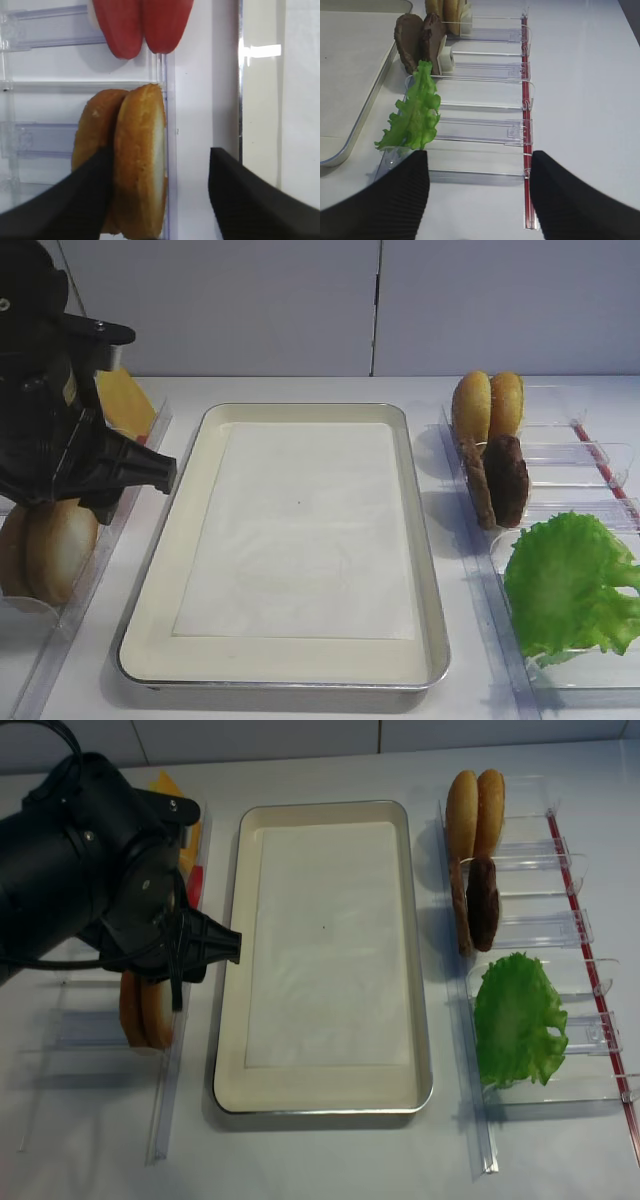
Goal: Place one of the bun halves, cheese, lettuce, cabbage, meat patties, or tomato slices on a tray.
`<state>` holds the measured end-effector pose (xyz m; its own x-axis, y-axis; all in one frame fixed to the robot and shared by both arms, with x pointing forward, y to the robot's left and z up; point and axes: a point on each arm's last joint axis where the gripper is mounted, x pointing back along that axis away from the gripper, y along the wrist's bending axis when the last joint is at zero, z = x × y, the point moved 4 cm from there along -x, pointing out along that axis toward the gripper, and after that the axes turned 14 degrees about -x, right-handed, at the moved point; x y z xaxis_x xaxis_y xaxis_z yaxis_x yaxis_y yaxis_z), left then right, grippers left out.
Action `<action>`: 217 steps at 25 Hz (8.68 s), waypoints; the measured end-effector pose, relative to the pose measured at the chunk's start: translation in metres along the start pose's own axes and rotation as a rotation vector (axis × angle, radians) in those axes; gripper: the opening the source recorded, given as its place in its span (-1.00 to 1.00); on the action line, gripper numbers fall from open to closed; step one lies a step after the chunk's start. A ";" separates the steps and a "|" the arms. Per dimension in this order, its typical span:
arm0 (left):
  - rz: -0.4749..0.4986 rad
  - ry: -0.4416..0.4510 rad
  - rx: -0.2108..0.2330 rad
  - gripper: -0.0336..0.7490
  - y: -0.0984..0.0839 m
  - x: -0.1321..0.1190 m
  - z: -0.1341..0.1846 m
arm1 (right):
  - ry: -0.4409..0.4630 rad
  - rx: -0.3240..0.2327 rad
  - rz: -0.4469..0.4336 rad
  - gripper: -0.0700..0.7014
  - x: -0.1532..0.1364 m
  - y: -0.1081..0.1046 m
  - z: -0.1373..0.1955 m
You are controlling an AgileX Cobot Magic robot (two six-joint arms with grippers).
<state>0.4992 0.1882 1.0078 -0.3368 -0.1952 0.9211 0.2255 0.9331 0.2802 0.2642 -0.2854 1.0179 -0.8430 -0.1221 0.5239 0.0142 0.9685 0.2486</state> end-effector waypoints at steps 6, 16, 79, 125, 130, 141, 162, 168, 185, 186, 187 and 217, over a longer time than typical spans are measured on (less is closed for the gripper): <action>0.000 0.000 0.000 0.01 0.000 0.000 0.000 | 0.000 0.000 0.000 0.35 0.000 0.000 0.000; -0.005 0.006 -0.001 -0.30 0.001 0.000 0.001 | 0.000 0.000 0.000 0.35 0.000 0.000 0.000; 0.186 -0.072 0.054 -0.54 -0.018 0.052 0.010 | 0.000 0.000 -0.001 0.35 0.000 0.000 0.000; 1.087 -0.192 0.043 -0.55 -0.097 -0.046 -0.022 | 0.000 0.000 -0.001 0.34 0.000 0.000 0.000; 1.091 -0.180 0.050 -0.55 -0.100 -0.052 -0.022 | 0.000 0.000 -0.001 0.34 0.000 0.000 0.000; 1.092 -0.167 0.090 -0.55 -0.094 -0.054 -0.024 | 0.000 0.000 -0.001 0.34 0.000 0.000 0.000; 1.135 -0.139 0.079 0.18 -0.087 -0.053 -0.020 | 0.000 0.000 -0.001 0.34 0.000 0.000 0.000; 1.137 -0.149 0.059 0.33 -0.087 -0.052 -0.020 | 0.000 0.000 -0.001 0.34 0.000 0.000 0.000; 0.874 -0.036 -0.153 0.33 -0.066 -0.051 -0.031 | 0.000 0.000 -0.001 0.34 0.000 0.000 0.000; 0.856 -0.024 -0.170 0.33 -0.065 -0.050 -0.031 | 0.000 0.000 -0.001 0.35 0.000 0.000 0.000; 0.846 -0.018 -0.179 0.33 -0.064 -0.049 -0.032 | 0.000 0.000 -0.001 0.34 0.000 0.000 0.000; 0.210 -0.319 -0.347 0.33 0.026 0.111 -0.014 | 0.000 0.000 -0.001 0.35 0.000 0.000 0.000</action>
<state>0.4810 0.1868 1.1214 -0.5015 0.1377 0.8541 0.5900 0.7765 0.2213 0.2642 -0.2853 1.0179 -0.8429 -0.1227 0.5238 0.0138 0.9684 0.2491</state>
